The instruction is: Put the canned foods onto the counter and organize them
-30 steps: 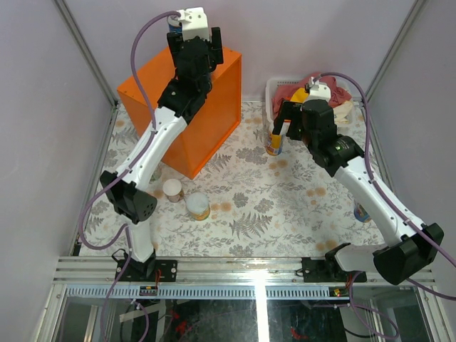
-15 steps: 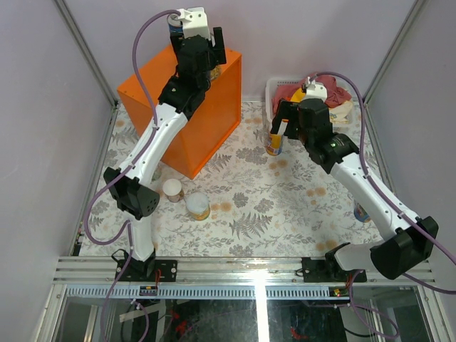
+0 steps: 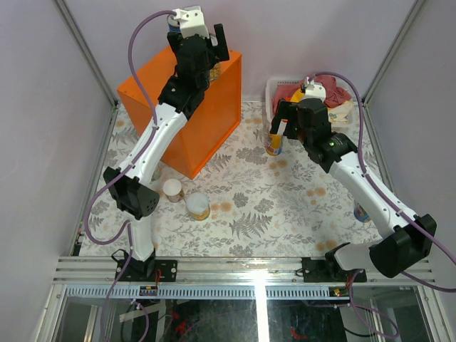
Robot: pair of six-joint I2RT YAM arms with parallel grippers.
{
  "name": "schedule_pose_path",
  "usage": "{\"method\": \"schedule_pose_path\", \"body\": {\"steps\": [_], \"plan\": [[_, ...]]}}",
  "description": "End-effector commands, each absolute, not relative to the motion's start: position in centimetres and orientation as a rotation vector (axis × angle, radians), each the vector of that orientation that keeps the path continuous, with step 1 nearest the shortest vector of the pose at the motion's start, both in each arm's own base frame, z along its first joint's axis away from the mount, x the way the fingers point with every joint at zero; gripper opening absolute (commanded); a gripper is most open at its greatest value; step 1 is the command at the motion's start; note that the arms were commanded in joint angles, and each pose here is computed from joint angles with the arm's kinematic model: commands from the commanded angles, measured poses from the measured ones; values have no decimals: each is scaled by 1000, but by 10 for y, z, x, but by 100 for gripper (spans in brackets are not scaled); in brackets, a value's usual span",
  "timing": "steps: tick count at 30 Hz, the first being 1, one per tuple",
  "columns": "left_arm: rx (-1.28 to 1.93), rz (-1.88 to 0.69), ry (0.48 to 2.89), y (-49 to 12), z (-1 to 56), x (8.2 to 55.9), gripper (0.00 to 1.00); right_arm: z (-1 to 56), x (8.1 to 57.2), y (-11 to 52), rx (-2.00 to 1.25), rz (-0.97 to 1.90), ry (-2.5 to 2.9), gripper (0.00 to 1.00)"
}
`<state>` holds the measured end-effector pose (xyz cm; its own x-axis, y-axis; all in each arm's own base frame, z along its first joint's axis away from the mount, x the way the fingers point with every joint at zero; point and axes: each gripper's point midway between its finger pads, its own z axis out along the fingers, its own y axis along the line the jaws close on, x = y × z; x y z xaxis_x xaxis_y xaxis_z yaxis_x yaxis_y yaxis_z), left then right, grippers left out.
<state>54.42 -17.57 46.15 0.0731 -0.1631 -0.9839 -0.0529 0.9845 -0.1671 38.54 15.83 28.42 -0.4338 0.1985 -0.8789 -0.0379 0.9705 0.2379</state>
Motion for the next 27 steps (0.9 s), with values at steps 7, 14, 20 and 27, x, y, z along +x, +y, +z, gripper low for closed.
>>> {"method": "schedule_pose_path", "body": {"steps": [7,14,20,27], "plan": [[-214,-212,1355,-182,503,542,100,302,391,157,136,304,1936,99],[-208,-259,1280,-179,530,521,100,304,391,158,134,312,1933,99],[-230,-230,1233,-166,546,510,100,306,392,161,131,330,1933,99],[-278,-221,1175,-151,559,494,100,308,391,160,128,328,1927,99]]}}
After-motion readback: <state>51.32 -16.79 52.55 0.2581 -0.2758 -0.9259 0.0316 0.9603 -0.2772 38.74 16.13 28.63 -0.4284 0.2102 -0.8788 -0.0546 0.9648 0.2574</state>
